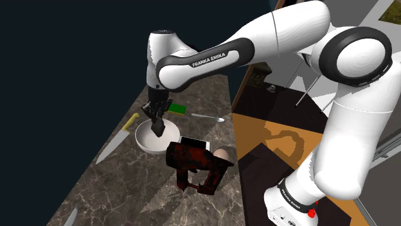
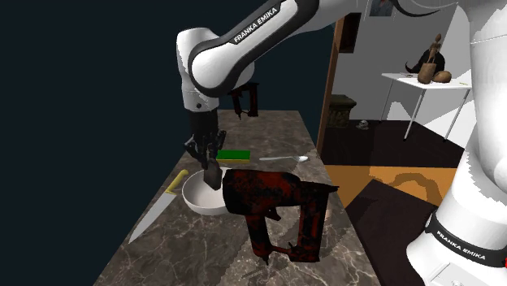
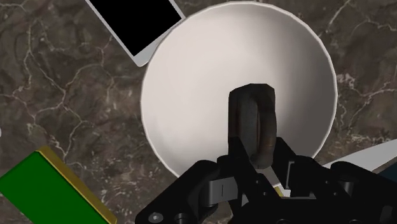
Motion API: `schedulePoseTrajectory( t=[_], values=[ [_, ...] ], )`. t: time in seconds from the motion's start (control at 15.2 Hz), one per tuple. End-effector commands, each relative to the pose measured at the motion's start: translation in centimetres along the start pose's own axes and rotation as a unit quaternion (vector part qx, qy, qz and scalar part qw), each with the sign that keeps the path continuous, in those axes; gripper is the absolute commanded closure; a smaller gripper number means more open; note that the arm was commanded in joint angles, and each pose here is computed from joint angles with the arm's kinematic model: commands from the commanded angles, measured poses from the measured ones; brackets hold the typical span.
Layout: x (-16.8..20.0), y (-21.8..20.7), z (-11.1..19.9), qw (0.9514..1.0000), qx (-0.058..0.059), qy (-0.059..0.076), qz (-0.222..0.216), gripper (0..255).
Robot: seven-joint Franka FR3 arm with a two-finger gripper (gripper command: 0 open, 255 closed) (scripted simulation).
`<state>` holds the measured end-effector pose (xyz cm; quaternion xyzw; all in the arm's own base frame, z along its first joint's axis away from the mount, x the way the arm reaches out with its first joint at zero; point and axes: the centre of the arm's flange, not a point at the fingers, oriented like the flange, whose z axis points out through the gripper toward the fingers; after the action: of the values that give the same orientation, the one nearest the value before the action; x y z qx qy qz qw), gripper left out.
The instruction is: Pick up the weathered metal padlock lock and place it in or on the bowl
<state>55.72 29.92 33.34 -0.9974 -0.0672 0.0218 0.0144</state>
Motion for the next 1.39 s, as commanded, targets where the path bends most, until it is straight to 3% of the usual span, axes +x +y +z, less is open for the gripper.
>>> schedulePoseTrajectory(
  t=[0.0,0.33,0.4,0.73,0.99,1.32],
  values=[
    [0.1,0.0,0.2,1.0000,0.000,0.000,0.000,255],
    [0.1,0.0,0.2,1.0000,0.000,0.000,0.000,255],
    [0.1,0.0,0.2,1.0000,0.000,0.000,0.000,0],
    [0.1,0.0,0.2,1.0000,0.000,0.000,0.000,0],
    [0.1,0.0,-4.8,1.0000,0.000,0.000,0.000,0],
    [0.1,0.0,-4.8,1.0000,0.000,0.000,0.000,0]
  ],
)
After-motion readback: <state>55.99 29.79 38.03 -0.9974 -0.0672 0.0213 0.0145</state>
